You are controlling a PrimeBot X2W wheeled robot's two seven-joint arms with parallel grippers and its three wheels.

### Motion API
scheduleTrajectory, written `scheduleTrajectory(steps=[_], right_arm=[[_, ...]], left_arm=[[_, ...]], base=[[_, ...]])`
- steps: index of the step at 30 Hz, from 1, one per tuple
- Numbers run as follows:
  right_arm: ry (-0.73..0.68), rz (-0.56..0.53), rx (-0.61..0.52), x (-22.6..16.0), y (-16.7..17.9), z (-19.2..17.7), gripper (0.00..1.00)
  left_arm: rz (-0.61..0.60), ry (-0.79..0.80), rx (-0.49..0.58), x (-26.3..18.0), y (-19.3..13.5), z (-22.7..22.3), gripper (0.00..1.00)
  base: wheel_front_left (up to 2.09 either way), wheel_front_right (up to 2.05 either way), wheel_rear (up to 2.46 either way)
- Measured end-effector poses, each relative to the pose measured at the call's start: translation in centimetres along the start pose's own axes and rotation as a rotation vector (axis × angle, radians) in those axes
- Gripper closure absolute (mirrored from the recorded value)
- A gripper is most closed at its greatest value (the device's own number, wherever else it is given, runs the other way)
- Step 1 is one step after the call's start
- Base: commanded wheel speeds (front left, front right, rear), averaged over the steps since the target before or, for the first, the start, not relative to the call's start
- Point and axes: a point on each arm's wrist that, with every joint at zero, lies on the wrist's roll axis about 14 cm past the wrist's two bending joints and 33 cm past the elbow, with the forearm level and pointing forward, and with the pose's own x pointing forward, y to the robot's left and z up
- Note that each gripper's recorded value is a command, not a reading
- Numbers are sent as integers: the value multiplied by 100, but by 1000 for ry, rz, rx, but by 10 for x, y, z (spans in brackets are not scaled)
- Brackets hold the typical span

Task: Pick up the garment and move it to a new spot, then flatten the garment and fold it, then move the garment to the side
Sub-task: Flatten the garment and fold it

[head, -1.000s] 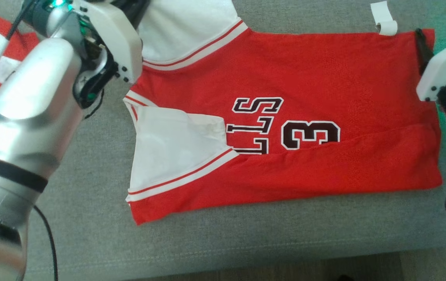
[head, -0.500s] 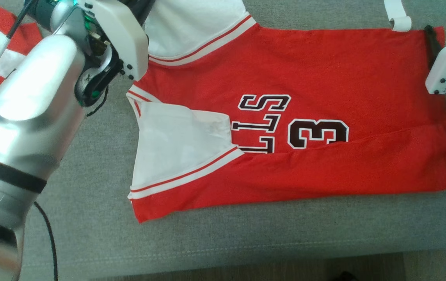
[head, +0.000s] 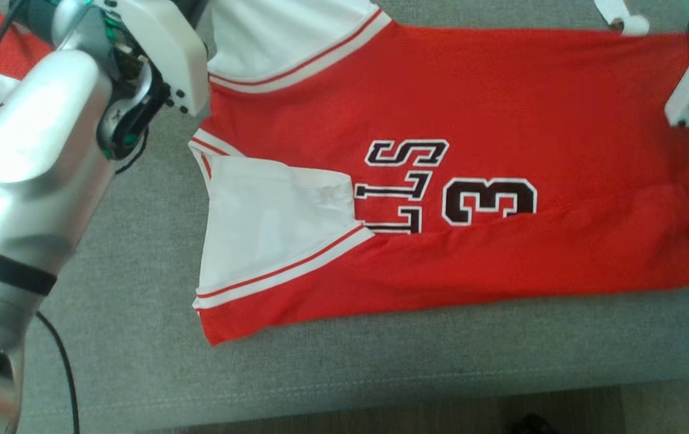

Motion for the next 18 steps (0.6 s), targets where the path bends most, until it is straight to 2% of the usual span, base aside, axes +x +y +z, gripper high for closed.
scheduleTrajectory(steps=[13,18], right_arm=[[-311,18,5,10,13,79,100],[-389,38,10,12,24,102,100]], left_arm=[[127,-161,42,18,40,33,100],[150,-205,54,24,44,45,100]], base=[[0,0,0],[0,0,0]])
